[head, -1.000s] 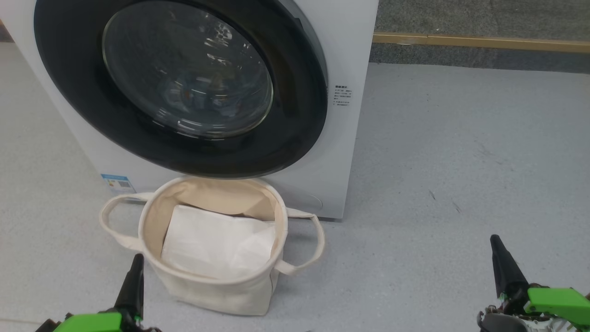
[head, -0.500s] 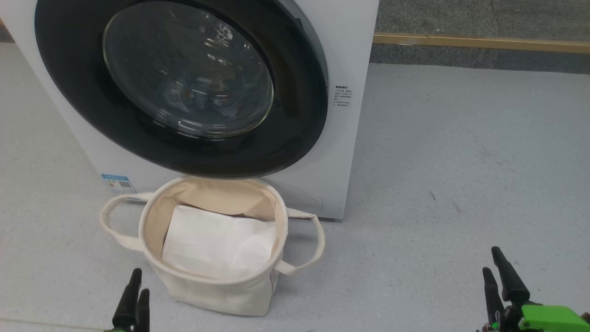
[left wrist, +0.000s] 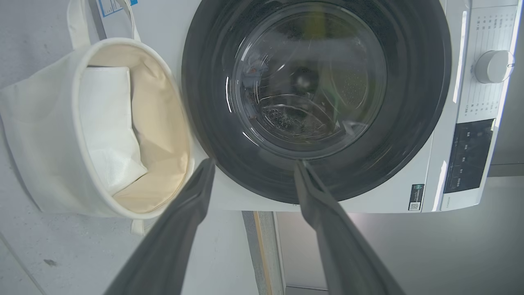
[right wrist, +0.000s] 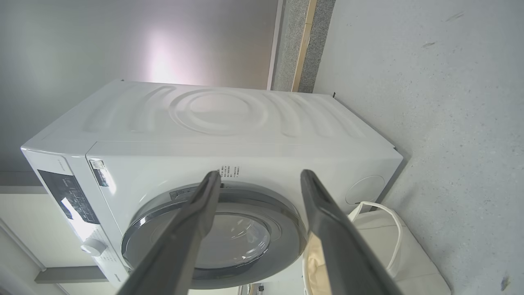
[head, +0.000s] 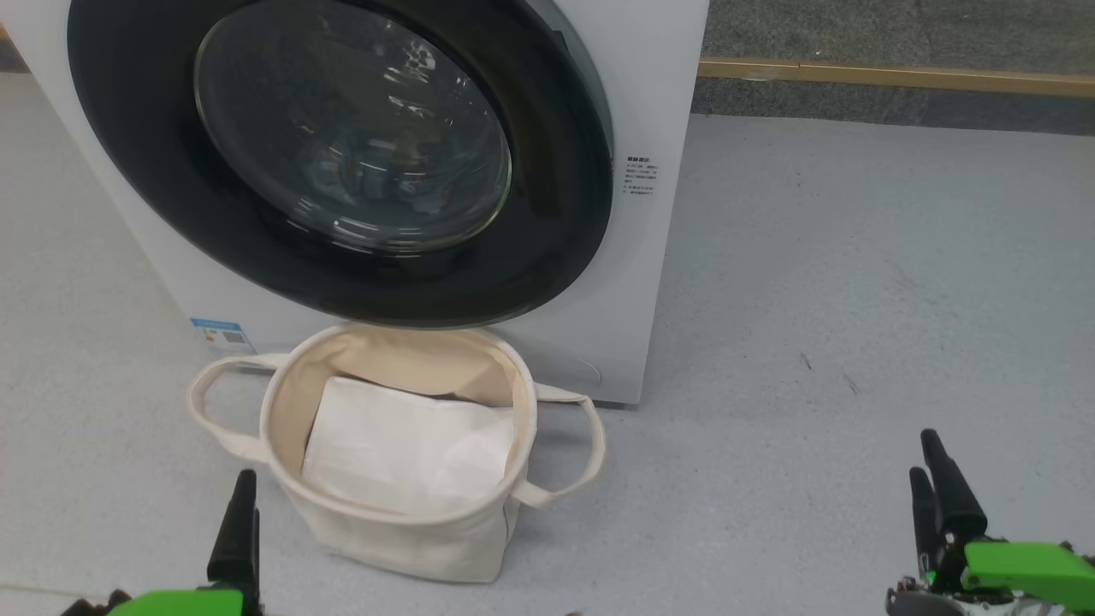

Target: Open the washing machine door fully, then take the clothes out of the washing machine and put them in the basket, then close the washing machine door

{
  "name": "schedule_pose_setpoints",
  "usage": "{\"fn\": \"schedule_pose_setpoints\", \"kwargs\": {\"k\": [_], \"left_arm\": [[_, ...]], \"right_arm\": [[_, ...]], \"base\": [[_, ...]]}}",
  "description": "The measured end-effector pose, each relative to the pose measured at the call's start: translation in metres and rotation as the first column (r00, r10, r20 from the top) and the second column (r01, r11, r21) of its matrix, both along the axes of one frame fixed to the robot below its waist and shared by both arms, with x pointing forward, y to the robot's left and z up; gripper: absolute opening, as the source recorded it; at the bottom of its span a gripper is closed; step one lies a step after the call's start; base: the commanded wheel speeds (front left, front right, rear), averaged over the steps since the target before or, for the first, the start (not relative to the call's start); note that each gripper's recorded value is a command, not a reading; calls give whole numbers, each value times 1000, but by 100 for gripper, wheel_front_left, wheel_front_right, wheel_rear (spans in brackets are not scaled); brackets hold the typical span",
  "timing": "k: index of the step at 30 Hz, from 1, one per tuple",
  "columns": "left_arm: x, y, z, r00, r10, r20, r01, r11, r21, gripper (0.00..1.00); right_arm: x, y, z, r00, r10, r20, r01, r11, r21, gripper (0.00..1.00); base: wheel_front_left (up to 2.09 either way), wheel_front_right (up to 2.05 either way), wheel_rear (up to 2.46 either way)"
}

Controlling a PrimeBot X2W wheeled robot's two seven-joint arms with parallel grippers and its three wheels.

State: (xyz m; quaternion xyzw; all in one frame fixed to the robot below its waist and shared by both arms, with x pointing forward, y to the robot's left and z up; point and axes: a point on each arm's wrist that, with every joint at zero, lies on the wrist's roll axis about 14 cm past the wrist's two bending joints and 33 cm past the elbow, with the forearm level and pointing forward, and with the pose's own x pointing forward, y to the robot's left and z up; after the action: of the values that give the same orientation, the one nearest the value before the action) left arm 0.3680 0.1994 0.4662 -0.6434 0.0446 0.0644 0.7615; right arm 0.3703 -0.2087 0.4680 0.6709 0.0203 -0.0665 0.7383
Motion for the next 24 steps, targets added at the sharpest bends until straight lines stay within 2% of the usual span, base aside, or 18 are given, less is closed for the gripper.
{"fn": "schedule_pose_setpoints", "kwargs": {"k": [9, 14, 20, 24], "left_arm": [[6, 2, 12, 1000, -8, 25, 4, 989, 150, 100], [12, 3, 21, 999, -20, 47, 8, 969, 246, 100], [21, -1, 35, 996, -55, 76, 25, 934, 358, 100], [24, -4, 43, 992, -86, 88, 36, 887, 460, 100]], "right_arm": [[15, -3, 23, 998, 9, 59, -2, 994, -113, 100], [23, -3, 37, 996, 32, 87, -13, 978, -211, 100], [32, 5, 55, 989, 79, 124, -31, 935, -353, 100], [37, 13, 66, 982, 116, 146, -41, 898, -439, 100]], "base": [[0, 0, 0], [0, 0, 0], [0, 0, 0], [0, 0, 0]]}}
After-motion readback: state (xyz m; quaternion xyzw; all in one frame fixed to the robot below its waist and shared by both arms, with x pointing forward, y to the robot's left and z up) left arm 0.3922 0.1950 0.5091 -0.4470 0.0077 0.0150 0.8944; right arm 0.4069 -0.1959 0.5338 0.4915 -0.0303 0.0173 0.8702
